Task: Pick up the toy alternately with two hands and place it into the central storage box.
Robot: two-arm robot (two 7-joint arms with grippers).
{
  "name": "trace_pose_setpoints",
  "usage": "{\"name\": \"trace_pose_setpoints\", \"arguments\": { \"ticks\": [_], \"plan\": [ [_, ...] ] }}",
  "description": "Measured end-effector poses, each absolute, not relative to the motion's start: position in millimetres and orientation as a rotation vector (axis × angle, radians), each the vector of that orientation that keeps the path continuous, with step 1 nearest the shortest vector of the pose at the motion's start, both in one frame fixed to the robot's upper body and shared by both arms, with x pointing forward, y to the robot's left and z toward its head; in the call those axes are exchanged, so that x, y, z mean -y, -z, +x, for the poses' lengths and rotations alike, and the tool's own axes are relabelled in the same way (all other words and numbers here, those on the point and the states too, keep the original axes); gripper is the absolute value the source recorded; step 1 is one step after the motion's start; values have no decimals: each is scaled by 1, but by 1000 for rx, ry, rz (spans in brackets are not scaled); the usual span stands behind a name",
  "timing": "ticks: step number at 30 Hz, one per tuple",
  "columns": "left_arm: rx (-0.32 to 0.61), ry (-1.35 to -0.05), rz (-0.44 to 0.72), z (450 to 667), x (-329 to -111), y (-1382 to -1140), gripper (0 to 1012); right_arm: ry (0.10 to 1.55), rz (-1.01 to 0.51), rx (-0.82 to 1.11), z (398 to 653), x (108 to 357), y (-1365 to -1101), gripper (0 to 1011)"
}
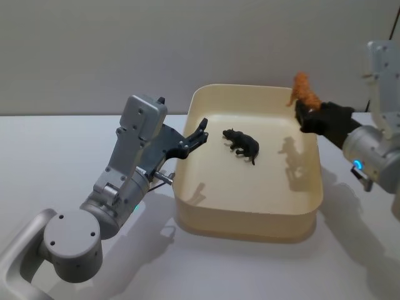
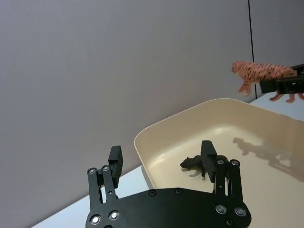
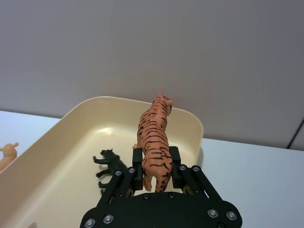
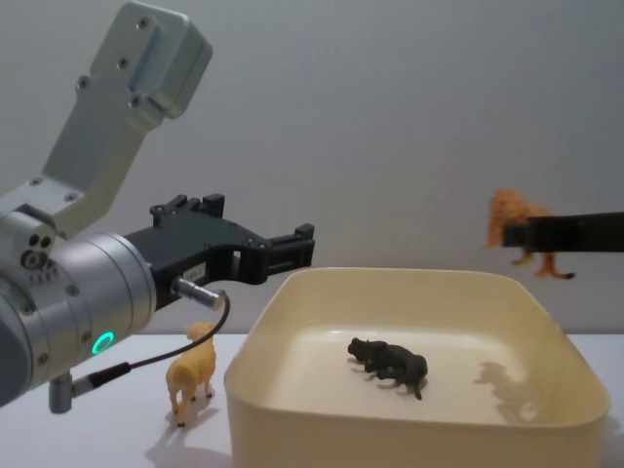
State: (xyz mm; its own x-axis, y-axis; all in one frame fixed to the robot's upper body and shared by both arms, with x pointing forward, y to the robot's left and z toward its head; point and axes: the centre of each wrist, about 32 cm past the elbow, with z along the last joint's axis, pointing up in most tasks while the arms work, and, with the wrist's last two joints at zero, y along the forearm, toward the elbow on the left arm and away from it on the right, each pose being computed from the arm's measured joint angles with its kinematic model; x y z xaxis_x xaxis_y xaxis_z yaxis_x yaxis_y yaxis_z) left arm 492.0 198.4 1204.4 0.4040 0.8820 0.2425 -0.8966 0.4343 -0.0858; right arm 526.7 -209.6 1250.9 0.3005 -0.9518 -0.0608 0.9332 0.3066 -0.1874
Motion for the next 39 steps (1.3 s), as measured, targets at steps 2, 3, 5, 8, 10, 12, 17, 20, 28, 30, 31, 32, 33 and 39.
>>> {"name": "trace_pose_setpoints", "arguments": {
  "ticks": [2, 3, 5, 8, 10, 12, 17, 20, 28, 30, 31, 32, 33, 39],
  "plan": [
    [268, -1124, 61, 492, -198, -1204, 1001, 1242, -132, -177, 529, 205, -1250, 305],
    [268, -1124, 61, 492, -198, -1204, 1001, 1232, -138, -181, 531, 201, -1250, 305],
    [268, -1124, 61, 492, -198, -1204, 1000, 1223, -143, -184, 532, 197, -1250, 309],
    [268, -1124, 61, 492, -198, -1204, 1001, 1204, -153, -190, 536, 189, -1250, 392],
    [268, -1124, 61, 492, -198, -1204, 1001, 1197, -156, -192, 537, 186, -1250, 456],
    [268, -1124, 61, 492, -198, -1204, 1001, 1190, -161, -195, 538, 183, -1250, 517],
    [268, -1124, 61, 492, -198, -1204, 1001, 1178, -168, -198, 540, 179, -1250, 674],
    [268, -1124, 61, 492, -198, -1204, 1000, 1172, -170, -200, 541, 176, -1250, 754],
    [268, -1124, 61, 492, -198, -1204, 1001, 1176, -162, -200, 540, 177, -1252, 973],
    [268, -1124, 61, 492, -198, -1204, 1001, 1182, -153, -199, 539, 180, -1253, 1001],
    [268, -1124, 61, 492, -198, -1204, 1001, 1187, -149, -198, 539, 181, -1253, 1001],
    [268, -1124, 61, 492, -198, -1204, 1001, 1196, -139, -198, 538, 184, -1255, 1001],
    [268, -1124, 61, 492, -198, -1204, 1001, 1201, -134, -197, 537, 186, -1256, 1001],
    [268, -1124, 61, 492, -198, -1204, 1000, 1230, -102, -198, 531, 196, -1260, 1001]
  ]
}}
